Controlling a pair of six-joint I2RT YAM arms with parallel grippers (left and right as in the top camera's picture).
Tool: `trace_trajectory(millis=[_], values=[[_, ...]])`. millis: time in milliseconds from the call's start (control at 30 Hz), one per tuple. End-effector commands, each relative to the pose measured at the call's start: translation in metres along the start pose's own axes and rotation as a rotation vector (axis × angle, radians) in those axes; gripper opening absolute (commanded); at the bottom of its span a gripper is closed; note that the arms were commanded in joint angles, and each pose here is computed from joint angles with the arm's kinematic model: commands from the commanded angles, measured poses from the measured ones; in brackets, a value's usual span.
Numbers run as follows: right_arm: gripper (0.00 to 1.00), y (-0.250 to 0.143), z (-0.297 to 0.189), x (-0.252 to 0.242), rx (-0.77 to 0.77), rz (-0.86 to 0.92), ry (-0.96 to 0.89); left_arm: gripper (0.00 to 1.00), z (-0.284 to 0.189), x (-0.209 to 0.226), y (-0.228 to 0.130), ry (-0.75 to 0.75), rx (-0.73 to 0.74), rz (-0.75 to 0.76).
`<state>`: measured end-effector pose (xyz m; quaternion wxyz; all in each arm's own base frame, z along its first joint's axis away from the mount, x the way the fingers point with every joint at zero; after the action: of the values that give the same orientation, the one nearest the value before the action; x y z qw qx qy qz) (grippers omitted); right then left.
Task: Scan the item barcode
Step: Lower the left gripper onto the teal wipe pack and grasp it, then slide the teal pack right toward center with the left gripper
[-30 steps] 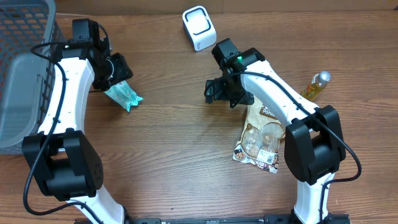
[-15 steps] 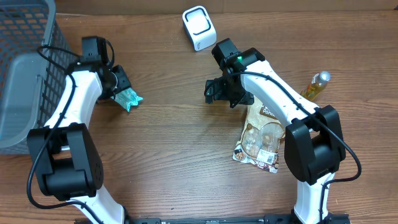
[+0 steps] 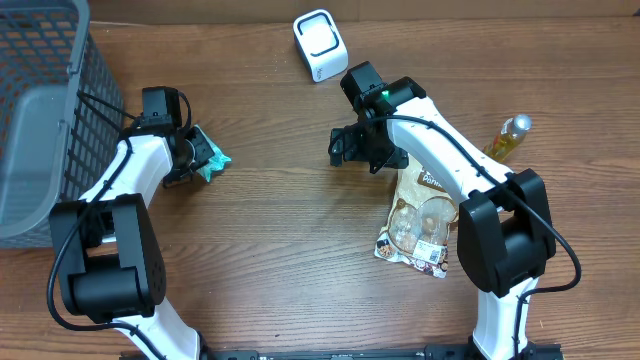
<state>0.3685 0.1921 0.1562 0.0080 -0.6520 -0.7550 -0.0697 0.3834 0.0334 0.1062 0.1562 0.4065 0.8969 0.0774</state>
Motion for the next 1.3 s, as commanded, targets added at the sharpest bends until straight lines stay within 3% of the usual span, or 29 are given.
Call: trace_trajectory(millis=[0, 200, 467, 667, 733, 833, 1000, 1267], values=[[1.00, 0.003, -0.015, 0.004, -0.044, -0.007, 0.014, 0.08, 0.001, -0.012, -0.016, -0.085, 0.083, 0.033], [1.00, 0.003, -0.015, 0.004, -0.044, -0.007, 0.014, 0.10, -0.001, -0.043, -0.047, -0.164, 0.162, 0.205], [1.00, 0.003, -0.015, 0.004, -0.045, -0.007, 0.014, 0.14, -0.007, -0.075, -0.106, -0.113, 0.241, 0.447], [1.00, 0.003, -0.015, 0.004, -0.045, -0.007, 0.014, 0.34, -0.031, -0.087, -0.106, -0.072, 0.290, 0.469], [1.00, 0.003, -0.015, 0.004, -0.045, -0.007, 0.014, 0.34, -0.040, -0.090, -0.102, -0.061, 0.304, 0.468], [1.00, 0.003, -0.015, 0.004, -0.045, -0.007, 0.014, 0.14, -0.051, -0.096, -0.103, -0.103, 0.356, 0.460], [1.00, 0.003, -0.015, 0.004, -0.045, -0.007, 0.014, 0.05, -0.050, -0.097, -0.112, -0.167, 0.430, 0.447], [1.00, 0.003, -0.015, 0.004, -0.045, -0.007, 0.014, 0.06, -0.032, -0.079, -0.128, -0.129, 0.480, 0.434]])
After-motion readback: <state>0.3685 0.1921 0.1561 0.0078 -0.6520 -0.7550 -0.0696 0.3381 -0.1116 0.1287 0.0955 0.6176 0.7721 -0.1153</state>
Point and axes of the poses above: each gripper's point midway between its finger pads, its own z axis out along the fingers, its own x axis along the line the jaws close on, y = z × x, the point moved 9 cm from there along -z, back along the fingers, and after that the axes turned 9 degrees about -z, right-handed, at the moved point
